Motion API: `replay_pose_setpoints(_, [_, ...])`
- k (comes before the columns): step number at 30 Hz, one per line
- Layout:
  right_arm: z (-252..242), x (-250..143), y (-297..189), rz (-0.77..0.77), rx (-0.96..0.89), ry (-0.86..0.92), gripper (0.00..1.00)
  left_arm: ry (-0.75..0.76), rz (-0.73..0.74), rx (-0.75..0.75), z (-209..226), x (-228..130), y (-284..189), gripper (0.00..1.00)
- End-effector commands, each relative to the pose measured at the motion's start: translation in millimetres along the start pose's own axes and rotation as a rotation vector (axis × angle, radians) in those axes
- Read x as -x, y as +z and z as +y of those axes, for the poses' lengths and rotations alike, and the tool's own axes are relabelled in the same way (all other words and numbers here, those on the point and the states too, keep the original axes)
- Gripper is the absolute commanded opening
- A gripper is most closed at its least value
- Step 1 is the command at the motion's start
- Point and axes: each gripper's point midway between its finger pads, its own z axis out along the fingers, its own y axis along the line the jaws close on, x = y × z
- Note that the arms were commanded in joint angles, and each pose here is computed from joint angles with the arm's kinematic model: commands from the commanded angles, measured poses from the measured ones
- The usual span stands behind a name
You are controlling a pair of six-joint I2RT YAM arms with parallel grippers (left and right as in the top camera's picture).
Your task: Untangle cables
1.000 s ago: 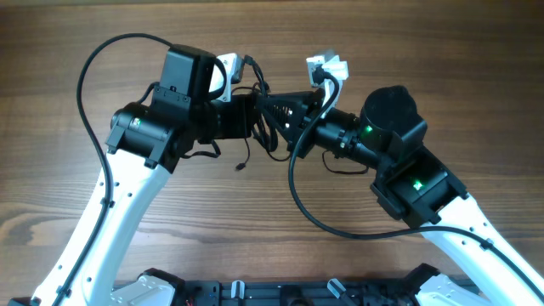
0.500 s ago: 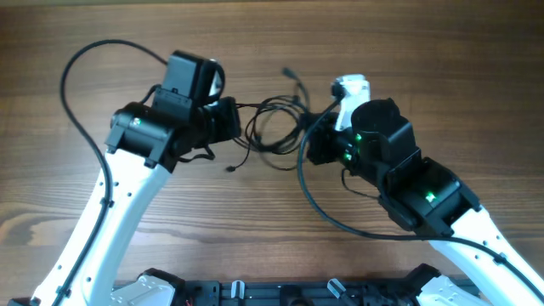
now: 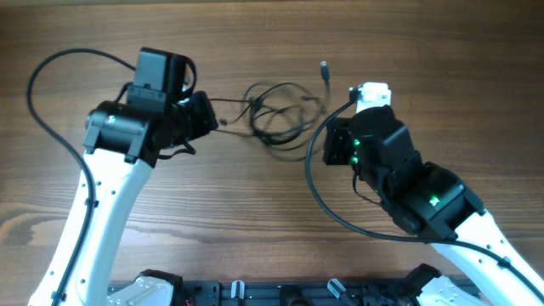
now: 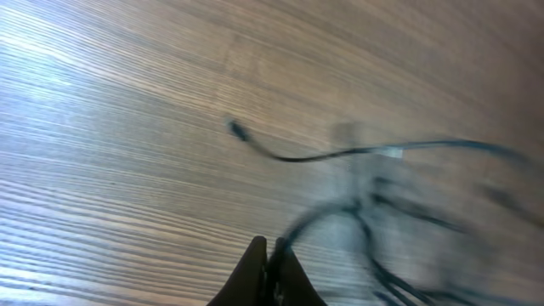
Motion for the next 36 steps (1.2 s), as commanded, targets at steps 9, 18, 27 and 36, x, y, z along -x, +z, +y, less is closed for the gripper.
replay_pose_setpoints(9, [108, -1, -24, 0.019, 0.607, -0.33, 0.17, 0.053, 0.047, -0.148, -22, -10, -14, 0.25])
replay_pose_setpoints(18, [48, -87, 42, 0.414, 0.32, -0.306, 0.95, 0.053, -0.054, -0.101, -12, 12, -17, 0.04])
replay_pose_setpoints(27, [61, -141, 81, 0.591, 0.503, -0.476, 0.96, -0.182, -0.256, 0.025, 47, 47, -56, 0.05])
replay_pose_setpoints(36, [84, -172, 116, 0.616, 0.605, -0.501, 0.92, -0.22, -0.407, 0.001, 61, 48, -107, 0.33])
